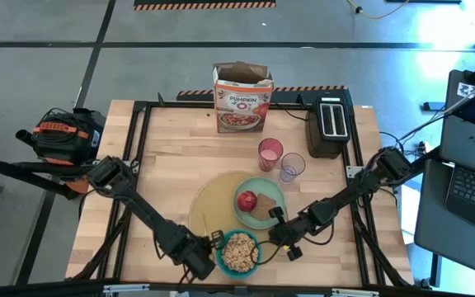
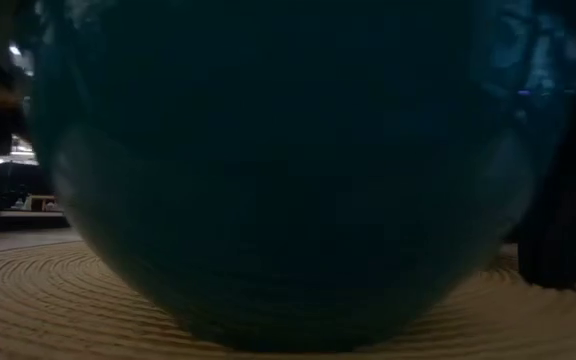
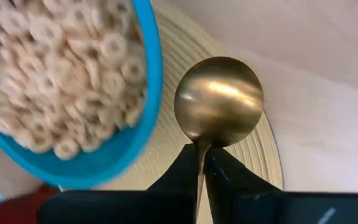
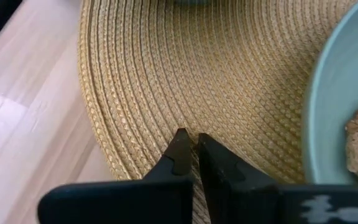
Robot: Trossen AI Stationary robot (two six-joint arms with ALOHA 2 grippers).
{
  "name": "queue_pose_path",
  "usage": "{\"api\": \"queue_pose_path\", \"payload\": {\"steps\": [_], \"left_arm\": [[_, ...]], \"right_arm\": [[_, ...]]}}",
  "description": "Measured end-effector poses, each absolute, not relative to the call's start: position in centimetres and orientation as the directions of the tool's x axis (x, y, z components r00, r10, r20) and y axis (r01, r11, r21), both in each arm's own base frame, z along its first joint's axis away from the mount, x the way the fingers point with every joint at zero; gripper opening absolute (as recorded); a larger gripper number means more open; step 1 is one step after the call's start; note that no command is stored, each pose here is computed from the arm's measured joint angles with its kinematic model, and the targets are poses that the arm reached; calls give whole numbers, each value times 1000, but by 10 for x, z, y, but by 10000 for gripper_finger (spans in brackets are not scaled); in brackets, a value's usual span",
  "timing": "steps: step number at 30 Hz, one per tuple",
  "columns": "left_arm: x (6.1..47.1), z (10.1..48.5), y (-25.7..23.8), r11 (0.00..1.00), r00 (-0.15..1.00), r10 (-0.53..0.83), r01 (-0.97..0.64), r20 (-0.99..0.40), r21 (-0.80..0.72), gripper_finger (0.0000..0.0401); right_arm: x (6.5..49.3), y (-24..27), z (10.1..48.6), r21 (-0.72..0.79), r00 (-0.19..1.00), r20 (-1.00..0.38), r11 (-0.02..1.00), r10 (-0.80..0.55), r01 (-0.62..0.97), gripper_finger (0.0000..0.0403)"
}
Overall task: Arrange a breakfast setting
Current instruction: Put the spoon on the brown table mat to the left side of the blue bowl
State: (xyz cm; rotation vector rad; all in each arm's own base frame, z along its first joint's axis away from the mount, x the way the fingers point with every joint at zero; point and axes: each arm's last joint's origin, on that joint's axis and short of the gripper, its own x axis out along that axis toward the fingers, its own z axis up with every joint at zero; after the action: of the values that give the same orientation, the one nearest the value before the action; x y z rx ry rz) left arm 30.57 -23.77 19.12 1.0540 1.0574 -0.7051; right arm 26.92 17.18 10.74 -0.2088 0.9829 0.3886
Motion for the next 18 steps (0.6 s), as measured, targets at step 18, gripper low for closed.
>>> {"api": "queue_pose_path", "payload": {"steps": [18], "left_arm": [[313,165,-250,260,352,-17,906,-936,336,2]], "right_arm": [[263,169,119,32,465,-853,915,235,-403,7]]}}
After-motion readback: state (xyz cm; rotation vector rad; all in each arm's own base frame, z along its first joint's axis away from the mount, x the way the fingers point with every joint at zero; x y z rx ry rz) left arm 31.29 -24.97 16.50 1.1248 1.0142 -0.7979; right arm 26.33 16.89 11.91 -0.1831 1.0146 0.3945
